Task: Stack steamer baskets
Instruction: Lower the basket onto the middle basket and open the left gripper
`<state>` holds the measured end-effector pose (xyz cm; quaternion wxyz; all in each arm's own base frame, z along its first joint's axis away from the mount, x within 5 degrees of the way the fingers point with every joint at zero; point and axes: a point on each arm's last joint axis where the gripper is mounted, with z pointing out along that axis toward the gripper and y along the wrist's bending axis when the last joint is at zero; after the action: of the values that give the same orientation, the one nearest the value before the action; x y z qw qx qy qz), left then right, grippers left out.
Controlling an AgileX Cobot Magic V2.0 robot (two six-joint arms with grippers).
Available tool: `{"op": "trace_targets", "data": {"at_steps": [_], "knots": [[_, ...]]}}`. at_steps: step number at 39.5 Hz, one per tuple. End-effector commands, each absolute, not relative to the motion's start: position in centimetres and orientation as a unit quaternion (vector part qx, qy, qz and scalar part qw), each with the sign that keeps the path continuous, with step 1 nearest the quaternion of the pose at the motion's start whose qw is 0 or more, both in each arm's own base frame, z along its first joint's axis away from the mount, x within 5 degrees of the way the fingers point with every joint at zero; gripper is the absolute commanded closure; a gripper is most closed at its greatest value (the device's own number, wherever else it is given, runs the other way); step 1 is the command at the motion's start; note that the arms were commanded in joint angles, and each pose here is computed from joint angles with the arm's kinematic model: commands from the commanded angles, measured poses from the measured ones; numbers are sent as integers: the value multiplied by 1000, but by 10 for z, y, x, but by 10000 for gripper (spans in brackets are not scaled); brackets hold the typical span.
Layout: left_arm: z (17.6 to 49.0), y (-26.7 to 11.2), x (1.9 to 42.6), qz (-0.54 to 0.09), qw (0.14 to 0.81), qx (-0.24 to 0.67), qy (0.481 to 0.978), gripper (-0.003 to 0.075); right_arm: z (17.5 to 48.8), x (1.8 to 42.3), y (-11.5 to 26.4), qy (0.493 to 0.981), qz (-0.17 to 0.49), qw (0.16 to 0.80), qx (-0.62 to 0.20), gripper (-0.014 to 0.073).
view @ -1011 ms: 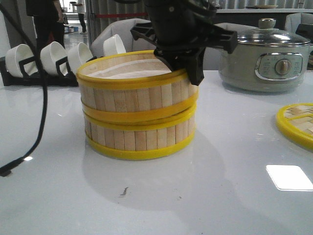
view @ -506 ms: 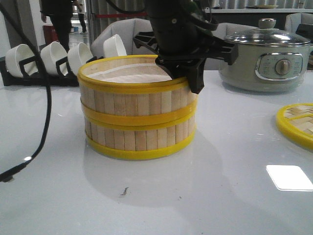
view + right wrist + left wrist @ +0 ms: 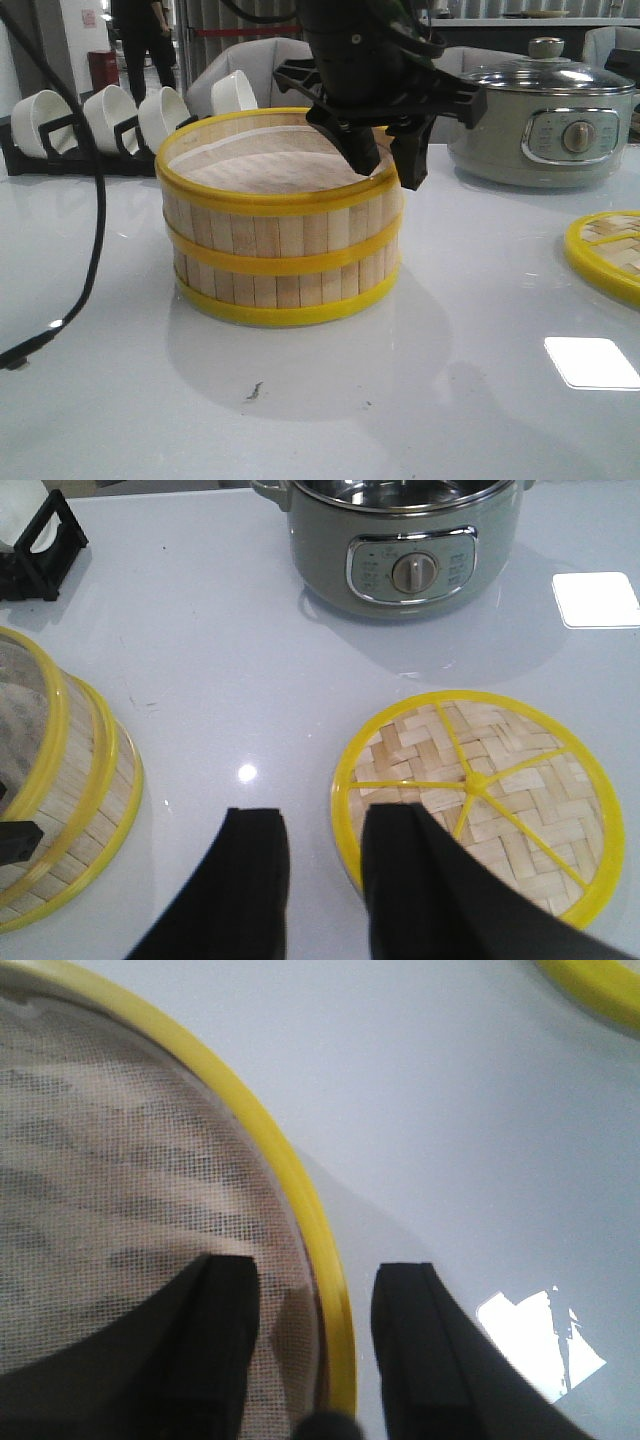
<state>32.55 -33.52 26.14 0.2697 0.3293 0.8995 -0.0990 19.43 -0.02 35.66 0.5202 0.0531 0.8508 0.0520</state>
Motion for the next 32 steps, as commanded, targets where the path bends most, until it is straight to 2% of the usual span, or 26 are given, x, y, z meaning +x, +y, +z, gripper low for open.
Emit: {"op": "trace_targets", "data": {"at_steps": [1, 13, 19, 23, 27, 29, 32], "knots": [[313, -334, 320, -135, 343, 322, 872, 349, 377, 195, 0, 818, 52, 571, 51, 277], [358, -332, 320, -146, 382, 315, 857, 349, 377, 195, 0, 818, 52, 570, 51, 277], [389, -325, 319, -129, 417, 313, 843, 363, 377, 195, 0, 819, 52, 570, 51, 277], [415, -311, 319, -110, 453, 306, 830, 468, 377, 195, 0, 820, 52, 568, 51, 277], [444, -288, 318, -109, 485, 283, 820, 650, 377, 195, 0, 820, 52, 568, 51, 277], [458, -272, 318, -111, 501, 267, 816, 619, 377, 195, 0, 820, 52, 568, 51, 277], [479, -243, 318, -107, 524, 237, 811, 631, 377, 195, 0, 820, 52, 568, 51, 277]]}}
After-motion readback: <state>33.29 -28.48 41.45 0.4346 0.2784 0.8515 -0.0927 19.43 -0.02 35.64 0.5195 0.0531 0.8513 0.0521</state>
